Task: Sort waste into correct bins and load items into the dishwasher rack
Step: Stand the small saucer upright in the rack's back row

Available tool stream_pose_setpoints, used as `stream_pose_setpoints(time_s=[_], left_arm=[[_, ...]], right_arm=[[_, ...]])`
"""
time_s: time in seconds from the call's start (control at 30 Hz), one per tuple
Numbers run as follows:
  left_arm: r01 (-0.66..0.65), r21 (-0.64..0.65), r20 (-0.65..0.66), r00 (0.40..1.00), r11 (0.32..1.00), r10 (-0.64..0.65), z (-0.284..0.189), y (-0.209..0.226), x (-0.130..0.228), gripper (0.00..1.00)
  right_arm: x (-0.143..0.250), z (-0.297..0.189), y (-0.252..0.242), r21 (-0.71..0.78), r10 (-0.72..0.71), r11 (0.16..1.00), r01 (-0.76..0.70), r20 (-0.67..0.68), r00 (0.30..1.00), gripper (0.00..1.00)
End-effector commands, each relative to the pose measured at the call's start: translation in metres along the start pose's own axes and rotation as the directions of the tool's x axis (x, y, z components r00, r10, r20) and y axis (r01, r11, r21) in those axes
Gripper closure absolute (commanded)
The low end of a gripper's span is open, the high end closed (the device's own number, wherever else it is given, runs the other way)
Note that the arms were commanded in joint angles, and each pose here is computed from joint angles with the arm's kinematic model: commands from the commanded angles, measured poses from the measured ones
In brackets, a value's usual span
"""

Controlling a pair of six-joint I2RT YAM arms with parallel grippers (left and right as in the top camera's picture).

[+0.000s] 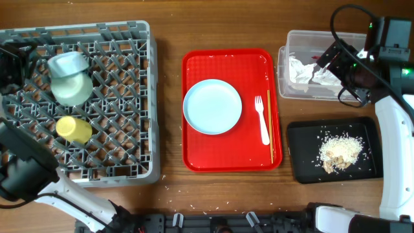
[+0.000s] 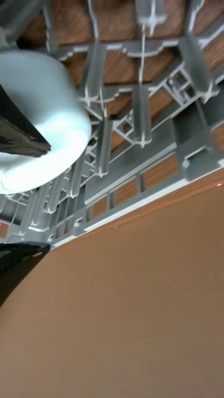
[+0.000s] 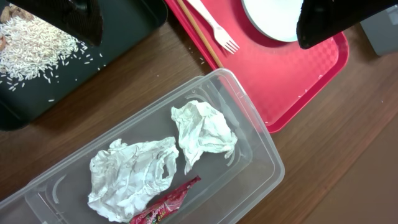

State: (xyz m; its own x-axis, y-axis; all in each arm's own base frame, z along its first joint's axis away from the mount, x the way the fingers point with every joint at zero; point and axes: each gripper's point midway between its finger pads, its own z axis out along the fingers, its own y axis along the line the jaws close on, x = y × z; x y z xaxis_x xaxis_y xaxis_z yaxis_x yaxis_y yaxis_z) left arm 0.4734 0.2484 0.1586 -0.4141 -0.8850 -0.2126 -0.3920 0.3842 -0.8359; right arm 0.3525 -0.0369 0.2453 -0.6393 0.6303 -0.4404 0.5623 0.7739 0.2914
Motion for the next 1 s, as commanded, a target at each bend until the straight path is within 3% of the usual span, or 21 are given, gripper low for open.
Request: stream_pose_setpoints(time_s=[0.0, 0.13, 0.27, 0.43, 0.5, 0.57, 0.83, 0.97], left_arm=[[-0.032, 0.02, 0.014, 0.999, 0.999, 0.031, -0.011, -0.004, -0.005, 0.63], [-0.088, 0.128, -0.03, 0.995, 0.988, 0.093, -0.021, -0.05, 0.012, 0.76], [-0.141, 0.136, -0.105, 0.982, 0.981, 0.156, -0.007, -0.073, 0.046, 0.96], [-0.11, -0.122, -0.21, 0.974, 0.986, 0.083, 0.012, -0.037, 0.091, 0.96], [-0.113, -0.377, -0.182, 0.982, 0.919, 0.046, 0.007, 0.003, 0.096, 0.96], [-0.072, -0.53, -0.113, 0.993, 0.845, 0.014, -0.004, 0.028, 0.089, 0.96], [-0.053, -0.677, -0.026, 0.999, 0.734, 0.048, -0.023, 0.054, 0.072, 0.96], [-0.058, -0.672, 0.0, 0.997, 0.738, 0.078, -0.021, 0.051, 0.063, 0.96]], right_arm=[[-0.005, -0.002, 0.0, 0.009, 0.008, 1.0, -0.008, 0.018, 1.0, 0.0], [-0.005, -0.002, 0.0, 0.008, 0.008, 1.0, -0.008, 0.018, 1.0, 0.0], [-0.005, -0.002, 0.0, 0.008, 0.008, 1.0, -0.008, 0.018, 1.0, 0.0], [-0.005, -0.002, 0.0, 0.008, 0.008, 1.0, -0.008, 0.018, 1.0, 0.0], [-0.005, -0.002, 0.0, 0.008, 0.008, 1.0, -0.008, 0.018, 1.0, 0.0], [-0.005, -0.002, 0.0, 0.008, 0.008, 1.0, -0.008, 0.018, 1.0, 0.0], [-0.006, -0.002, 0.0, 0.007, 0.008, 1.0, -0.008, 0.02, 1.0, 0.0], [-0.006, -0.002, 0.0, 0.007, 0.008, 1.0, -0.008, 0.019, 1.0, 0.0]])
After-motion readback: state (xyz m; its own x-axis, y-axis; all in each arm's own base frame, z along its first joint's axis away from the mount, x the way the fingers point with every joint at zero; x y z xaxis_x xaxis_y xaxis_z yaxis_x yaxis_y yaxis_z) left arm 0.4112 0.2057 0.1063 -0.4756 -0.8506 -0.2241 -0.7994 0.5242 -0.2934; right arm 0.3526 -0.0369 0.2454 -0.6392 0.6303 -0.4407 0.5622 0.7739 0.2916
